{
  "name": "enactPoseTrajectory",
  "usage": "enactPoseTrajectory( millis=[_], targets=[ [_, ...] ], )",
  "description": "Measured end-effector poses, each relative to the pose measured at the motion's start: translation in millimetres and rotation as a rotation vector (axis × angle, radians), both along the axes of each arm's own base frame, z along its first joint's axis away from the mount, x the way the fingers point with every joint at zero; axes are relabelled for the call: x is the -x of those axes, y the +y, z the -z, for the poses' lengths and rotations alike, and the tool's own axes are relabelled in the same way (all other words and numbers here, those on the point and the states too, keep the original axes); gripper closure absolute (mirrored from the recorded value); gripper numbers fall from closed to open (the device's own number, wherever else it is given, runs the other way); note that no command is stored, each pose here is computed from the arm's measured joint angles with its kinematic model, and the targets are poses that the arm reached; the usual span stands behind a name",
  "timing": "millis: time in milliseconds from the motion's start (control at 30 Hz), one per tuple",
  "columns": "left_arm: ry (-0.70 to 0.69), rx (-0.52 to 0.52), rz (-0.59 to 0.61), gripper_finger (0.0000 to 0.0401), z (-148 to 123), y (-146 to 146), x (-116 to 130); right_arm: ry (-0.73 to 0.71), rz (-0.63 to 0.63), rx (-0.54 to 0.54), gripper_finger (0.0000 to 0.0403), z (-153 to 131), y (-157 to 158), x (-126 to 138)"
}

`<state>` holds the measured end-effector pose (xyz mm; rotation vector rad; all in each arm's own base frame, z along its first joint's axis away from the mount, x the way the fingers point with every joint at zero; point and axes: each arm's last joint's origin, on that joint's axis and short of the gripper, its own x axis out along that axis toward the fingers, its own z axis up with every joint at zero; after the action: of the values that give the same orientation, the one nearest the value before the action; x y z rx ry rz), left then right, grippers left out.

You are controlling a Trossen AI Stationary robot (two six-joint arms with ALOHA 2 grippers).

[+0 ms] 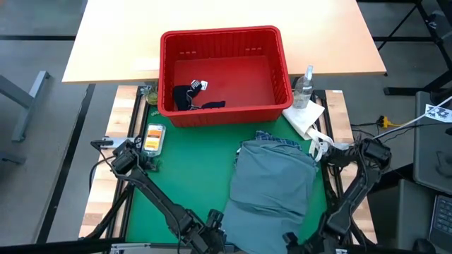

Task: Fold Laundry from Bin
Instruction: Fold the blue pants on top of the blue shirt

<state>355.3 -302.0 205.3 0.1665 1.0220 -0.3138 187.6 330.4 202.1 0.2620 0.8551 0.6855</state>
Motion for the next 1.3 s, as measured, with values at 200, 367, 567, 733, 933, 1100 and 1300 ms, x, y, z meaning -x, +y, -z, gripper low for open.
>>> enactPoseTrajectory(
  millis=[200,367,567,733,933,1100,1300],
  targets=[
    [-0.001,0.001,0.0,0.018,-0.1,-0.1,-0.1,0.029,-0.025,0.071,0.0155,10.2,4.1,12.1],
    [-0.003,0.003,-0.001,0.018,-0.1,-0.3,-0.3,-0.003,-0.022,0.192,0.0155,17.3,2.1,19.9],
    [-0.002,0.005,-0.006,0.0181,0.0,0.4,-0.7,-0.026,-0.068,0.283,0.0155,36.0,7.0,23.4],
    [0.003,0.019,-0.032,0.0181,0.0,0.6,-0.9,-0.034,-0.124,0.361,0.0155,54.4,9.0,22.7],
    [0.003,0.019,-0.032,0.0181,0.0,0.6,-0.9,-0.061,-0.115,0.472,0.0155,65.9,5.5,22.6],
    [0.002,0.016,-0.027,0.0181,0.0,0.6,-0.9,-0.028,-0.12,0.567,0.0155,69.8,-1.9,24.9],
    [0.002,0.016,-0.027,0.0181,0.0,0.5,-0.8,-0.036,-0.156,0.606,0.0155,70.9,-3.8,26.1]
  ],
)
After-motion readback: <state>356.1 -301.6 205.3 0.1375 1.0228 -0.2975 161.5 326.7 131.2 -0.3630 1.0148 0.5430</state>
